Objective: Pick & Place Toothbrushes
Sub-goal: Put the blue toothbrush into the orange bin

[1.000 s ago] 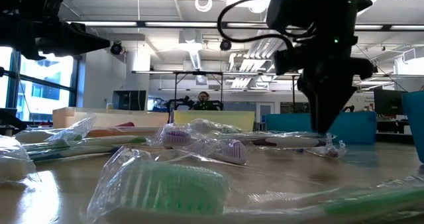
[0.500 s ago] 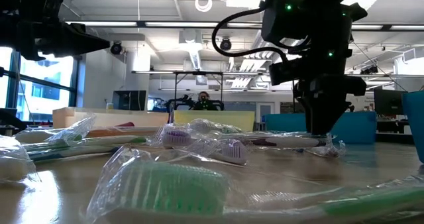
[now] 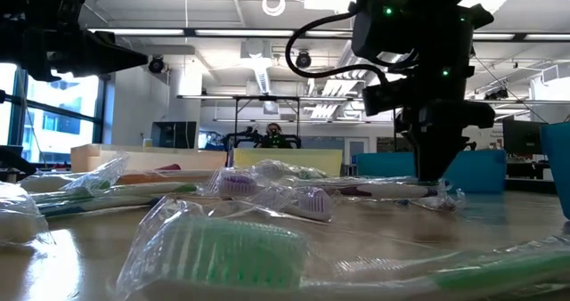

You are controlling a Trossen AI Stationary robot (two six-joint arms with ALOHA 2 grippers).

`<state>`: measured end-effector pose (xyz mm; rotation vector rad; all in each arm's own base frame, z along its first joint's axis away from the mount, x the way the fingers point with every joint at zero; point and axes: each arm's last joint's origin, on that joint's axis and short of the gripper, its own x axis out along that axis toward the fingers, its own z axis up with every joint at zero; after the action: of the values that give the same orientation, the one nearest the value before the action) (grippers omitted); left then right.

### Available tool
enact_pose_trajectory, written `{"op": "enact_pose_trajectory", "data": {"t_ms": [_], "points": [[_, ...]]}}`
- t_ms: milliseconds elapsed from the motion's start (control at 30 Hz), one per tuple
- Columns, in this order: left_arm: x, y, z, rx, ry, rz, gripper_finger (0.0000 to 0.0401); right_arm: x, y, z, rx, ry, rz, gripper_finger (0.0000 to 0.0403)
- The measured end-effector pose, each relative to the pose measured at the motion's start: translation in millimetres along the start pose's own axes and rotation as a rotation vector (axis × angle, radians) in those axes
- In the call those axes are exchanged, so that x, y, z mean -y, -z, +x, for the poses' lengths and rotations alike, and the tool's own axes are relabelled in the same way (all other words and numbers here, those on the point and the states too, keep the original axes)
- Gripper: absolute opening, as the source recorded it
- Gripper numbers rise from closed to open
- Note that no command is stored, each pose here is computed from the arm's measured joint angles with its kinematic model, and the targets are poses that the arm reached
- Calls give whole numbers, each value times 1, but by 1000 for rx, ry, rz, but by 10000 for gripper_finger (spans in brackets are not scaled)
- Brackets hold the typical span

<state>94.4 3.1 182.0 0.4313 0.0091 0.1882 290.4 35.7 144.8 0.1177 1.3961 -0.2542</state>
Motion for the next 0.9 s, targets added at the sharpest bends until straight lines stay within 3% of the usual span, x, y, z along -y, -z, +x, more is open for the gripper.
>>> {"op": "enact_pose_trajectory", "data": {"t_ms": [400,900], "points": [[0,0,0,0,0,0,0,3,6,-6,-46,13,-3,18],[0,0,0,1,-1,0,0,15,10,-57,171,66,96,18]]}}
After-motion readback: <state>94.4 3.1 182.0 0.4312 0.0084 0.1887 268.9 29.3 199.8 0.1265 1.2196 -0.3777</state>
